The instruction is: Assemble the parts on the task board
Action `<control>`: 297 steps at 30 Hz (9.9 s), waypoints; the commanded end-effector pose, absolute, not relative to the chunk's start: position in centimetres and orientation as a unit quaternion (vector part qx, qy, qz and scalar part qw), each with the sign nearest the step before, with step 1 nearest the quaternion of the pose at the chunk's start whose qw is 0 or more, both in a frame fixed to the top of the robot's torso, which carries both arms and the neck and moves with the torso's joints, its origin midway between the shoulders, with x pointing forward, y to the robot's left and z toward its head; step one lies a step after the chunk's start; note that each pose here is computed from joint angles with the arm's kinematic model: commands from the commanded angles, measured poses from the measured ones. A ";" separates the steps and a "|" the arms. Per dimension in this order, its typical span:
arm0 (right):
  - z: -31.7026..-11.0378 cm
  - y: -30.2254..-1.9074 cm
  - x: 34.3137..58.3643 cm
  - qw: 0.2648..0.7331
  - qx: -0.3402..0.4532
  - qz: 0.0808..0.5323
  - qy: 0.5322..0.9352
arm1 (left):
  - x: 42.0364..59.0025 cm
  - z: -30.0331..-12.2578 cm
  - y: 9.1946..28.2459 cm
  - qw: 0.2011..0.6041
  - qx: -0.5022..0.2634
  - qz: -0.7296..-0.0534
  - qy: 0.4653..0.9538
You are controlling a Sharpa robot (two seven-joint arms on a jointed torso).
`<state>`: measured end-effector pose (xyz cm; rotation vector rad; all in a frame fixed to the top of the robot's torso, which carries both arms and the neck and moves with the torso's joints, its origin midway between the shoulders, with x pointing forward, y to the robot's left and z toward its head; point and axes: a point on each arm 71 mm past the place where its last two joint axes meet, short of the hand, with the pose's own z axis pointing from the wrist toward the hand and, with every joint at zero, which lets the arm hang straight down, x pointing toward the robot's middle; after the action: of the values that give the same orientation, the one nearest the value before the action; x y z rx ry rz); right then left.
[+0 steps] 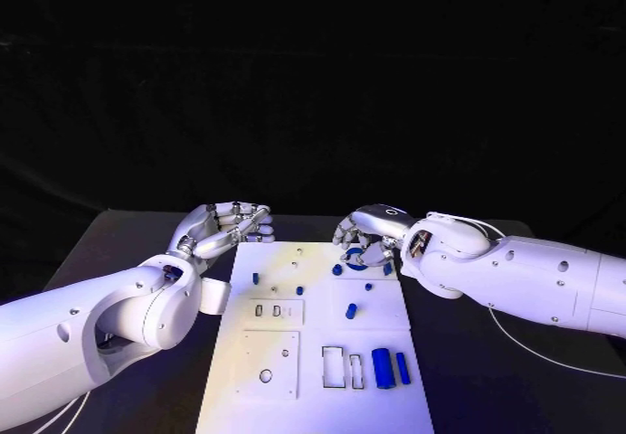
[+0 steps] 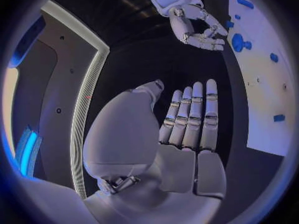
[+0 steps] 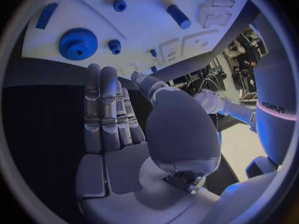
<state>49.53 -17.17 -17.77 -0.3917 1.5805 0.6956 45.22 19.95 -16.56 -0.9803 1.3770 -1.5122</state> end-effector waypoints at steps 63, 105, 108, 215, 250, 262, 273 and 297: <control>-19.5 -15.9 49.9 0.637 -0.239 0.230 0.696 | 45.1 -16.0 19.5 0.402 -0.385 -0.614 0.559; -17.6 -11.0 51.8 0.701 -0.208 0.241 0.638 | 44.9 -16.0 19.0 0.391 -0.391 -0.617 0.560; -17.7 -10.9 51.9 0.697 -0.209 0.238 0.643 | 44.9 -15.9 19.0 0.391 -0.391 -0.617 0.560; -20.2 -22.4 51.0 0.583 -0.020 0.212 0.784 | 45.3 -16.0 19.7 0.389 -0.397 -0.612 0.562; -17.0 -15.7 47.3 0.712 -0.131 0.248 0.644 | 45.4 -16.1 19.5 0.387 -0.396 -0.613 0.563; -17.4 -10.6 47.0 0.707 -0.160 0.270 0.634 | 45.4 -16.1 19.3 0.385 -0.395 -0.615 0.563; -19.2 -8.7 47.9 0.694 -0.168 0.266 0.647 | 45.4 -16.1 19.3 0.388 -0.395 -0.615 0.561; -20.6 -8.2 48.6 0.681 -0.169 0.254 0.666 | 45.5 -16.0 19.0 0.388 -0.390 -0.617 0.562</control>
<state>48.65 -8.21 -20.24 -0.3578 1.4669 0.5836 45.50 19.22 -16.22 -1.0102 1.4321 -1.5479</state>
